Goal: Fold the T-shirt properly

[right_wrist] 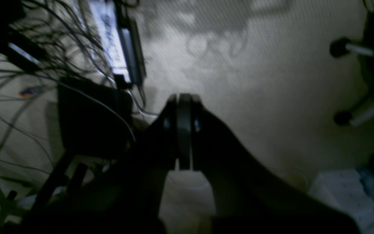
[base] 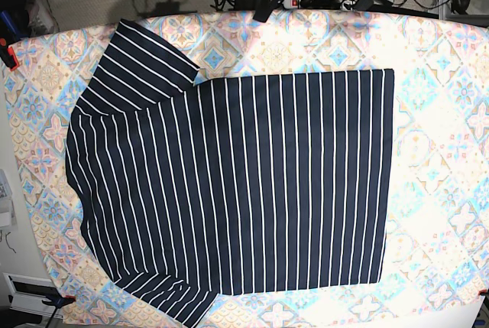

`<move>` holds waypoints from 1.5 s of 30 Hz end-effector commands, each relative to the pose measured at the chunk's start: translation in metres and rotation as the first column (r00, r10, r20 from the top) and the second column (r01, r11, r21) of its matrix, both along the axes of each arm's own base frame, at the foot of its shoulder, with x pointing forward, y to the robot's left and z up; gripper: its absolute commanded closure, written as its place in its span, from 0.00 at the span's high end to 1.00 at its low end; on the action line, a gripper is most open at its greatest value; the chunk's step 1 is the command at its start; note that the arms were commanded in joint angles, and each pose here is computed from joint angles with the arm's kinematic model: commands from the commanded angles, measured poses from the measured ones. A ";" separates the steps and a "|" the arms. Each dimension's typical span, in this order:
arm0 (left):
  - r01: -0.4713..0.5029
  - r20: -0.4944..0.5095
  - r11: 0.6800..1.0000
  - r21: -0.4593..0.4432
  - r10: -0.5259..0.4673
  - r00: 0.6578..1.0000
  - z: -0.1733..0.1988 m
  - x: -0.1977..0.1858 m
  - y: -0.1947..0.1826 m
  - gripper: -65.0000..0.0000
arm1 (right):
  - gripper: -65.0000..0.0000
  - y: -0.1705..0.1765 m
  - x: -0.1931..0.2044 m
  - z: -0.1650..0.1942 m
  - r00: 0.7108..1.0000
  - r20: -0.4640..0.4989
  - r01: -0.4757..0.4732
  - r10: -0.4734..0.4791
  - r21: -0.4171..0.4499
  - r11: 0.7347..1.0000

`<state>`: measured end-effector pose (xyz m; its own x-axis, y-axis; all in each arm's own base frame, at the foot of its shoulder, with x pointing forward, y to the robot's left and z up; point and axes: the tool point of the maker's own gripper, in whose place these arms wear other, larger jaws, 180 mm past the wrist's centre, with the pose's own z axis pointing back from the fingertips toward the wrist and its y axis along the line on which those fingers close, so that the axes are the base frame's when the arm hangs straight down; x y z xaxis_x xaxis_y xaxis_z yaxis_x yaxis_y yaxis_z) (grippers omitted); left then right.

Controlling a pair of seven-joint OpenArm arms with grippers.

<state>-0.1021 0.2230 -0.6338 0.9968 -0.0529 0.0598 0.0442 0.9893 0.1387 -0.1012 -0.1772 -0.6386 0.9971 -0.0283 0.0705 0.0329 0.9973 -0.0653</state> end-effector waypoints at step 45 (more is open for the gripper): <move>0.052 0.673 0.997 -0.058 0.000 0.740 0.235 0.185 -0.026 0.00 | 0.00 -0.097 0.124 0.191 0.869 0.468 -0.024 0.159 -0.283 0.959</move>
